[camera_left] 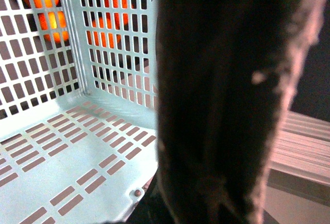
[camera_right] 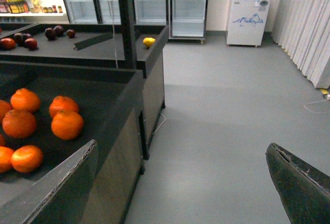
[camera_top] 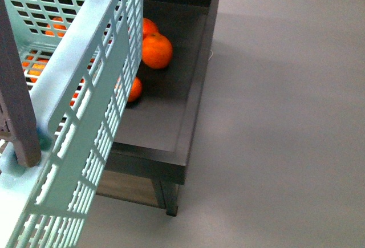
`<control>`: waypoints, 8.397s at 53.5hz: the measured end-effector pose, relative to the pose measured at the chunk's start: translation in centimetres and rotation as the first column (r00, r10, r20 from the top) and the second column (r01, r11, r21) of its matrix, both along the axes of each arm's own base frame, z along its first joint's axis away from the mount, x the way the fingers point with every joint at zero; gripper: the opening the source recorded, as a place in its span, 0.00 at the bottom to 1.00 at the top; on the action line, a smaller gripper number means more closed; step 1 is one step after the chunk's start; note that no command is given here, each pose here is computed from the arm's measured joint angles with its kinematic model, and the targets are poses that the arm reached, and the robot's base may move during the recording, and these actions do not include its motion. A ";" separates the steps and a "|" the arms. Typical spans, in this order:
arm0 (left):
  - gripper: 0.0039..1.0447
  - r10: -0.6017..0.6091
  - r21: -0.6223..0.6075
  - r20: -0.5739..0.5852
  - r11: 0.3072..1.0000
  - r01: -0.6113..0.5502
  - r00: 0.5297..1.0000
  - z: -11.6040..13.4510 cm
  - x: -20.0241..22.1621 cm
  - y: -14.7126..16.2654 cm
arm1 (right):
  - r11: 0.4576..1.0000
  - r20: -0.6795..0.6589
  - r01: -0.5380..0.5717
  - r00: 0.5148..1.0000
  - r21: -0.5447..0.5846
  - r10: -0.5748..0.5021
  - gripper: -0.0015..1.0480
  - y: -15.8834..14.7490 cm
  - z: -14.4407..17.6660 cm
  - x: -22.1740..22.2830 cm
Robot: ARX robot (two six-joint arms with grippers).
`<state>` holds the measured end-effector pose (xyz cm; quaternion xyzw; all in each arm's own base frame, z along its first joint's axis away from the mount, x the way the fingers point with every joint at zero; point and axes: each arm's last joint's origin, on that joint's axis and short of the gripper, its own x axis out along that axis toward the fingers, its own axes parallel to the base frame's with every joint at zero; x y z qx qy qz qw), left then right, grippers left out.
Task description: Pick lemon and mango into basket
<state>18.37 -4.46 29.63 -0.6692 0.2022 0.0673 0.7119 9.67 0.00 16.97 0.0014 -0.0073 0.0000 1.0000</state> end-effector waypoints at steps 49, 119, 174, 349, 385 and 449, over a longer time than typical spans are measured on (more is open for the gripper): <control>0.05 0.000 0.000 0.000 1.000 0.000 1.000 0.0 0.0 0.0 | 1.000 -0.001 0.001 1.000 0.000 -0.001 0.92 0.0 0.0 0.0; 0.05 -0.001 0.000 -0.002 1.000 0.001 1.000 -0.1 0.0 0.0 | 1.000 0.001 0.000 1.000 0.000 0.000 0.92 0.0 0.0 0.0; 0.05 -0.009 0.187 -0.044 0.982 0.017 0.999 -0.2 0.7 -0.3 | 1.000 -0.001 -0.006 1.000 0.000 0.006 0.92 0.0 0.0 0.0; 0.05 -0.755 0.270 0.051 0.641 0.719 0.654 1.5 12.5 -24.0 | 0.928 -0.834 -0.142 0.500 -0.344 -0.233 0.92 -33.2 -17.7 20.5; 0.05 -0.756 0.269 0.052 0.640 0.719 0.653 1.5 12.5 -24.1 | 0.928 -0.869 -0.195 0.452 -0.318 -0.203 0.92 -33.7 -21.1 23.1; 0.05 -0.756 0.269 0.052 0.640 0.720 0.653 1.5 12.5 -24.1 | 0.991 -0.764 -0.012 0.639 -0.133 -0.095 0.62 -33.7 -16.4 19.9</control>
